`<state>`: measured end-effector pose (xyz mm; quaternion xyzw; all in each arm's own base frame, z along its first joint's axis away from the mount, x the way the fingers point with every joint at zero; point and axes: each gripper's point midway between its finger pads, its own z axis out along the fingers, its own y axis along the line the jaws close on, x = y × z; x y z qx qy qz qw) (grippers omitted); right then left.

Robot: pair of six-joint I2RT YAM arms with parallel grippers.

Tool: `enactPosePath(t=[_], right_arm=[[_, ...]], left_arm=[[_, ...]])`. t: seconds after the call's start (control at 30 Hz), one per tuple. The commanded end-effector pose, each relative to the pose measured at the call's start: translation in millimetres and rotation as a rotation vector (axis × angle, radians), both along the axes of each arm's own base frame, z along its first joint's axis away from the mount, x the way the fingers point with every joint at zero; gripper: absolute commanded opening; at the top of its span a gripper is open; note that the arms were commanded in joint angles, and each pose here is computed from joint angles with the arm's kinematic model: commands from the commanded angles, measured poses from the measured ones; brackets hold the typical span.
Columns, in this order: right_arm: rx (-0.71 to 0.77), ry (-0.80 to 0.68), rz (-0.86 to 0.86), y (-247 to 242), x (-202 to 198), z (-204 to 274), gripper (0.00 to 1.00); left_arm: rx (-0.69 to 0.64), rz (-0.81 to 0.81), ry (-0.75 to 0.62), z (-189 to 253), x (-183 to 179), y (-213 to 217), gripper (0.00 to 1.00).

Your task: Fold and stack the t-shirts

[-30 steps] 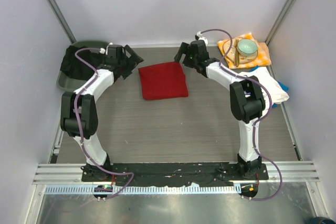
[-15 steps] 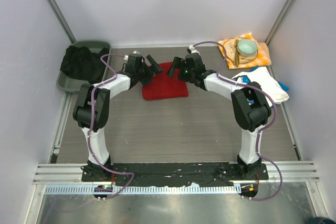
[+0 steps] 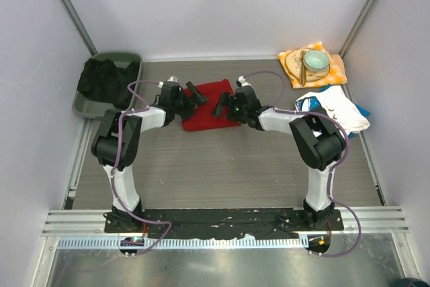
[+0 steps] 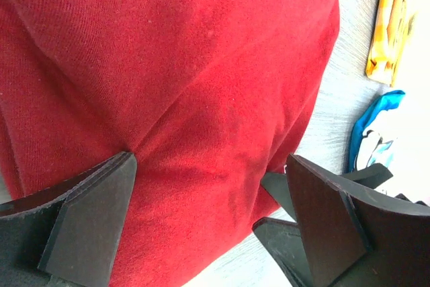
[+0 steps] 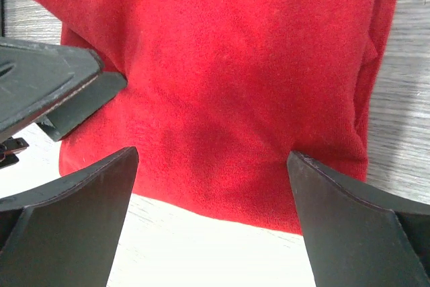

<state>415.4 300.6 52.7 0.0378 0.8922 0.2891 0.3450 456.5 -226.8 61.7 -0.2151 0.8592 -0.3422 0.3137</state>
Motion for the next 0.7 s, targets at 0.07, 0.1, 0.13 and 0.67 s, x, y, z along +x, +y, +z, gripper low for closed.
enactPosePath(t=[0.07,0.1,0.13,0.67], right_arm=[[-0.023,0.006,0.014,-6,-26,-3,1.0],[-0.049,0.02,0.018,-9,-37,-7,1.0],[-0.064,0.023,0.017,-12,-42,-7,1.0],[-0.234,-0.075,-0.04,-52,-130,37,1.0]], left_arm=[[0.017,-0.02,0.059,-19,-47,4,1.0],[0.026,-0.024,0.078,-29,-60,6,1.0],[0.029,-0.023,0.083,-31,-67,7,1.0],[0.066,-0.122,0.065,-23,-167,-4,1.0]])
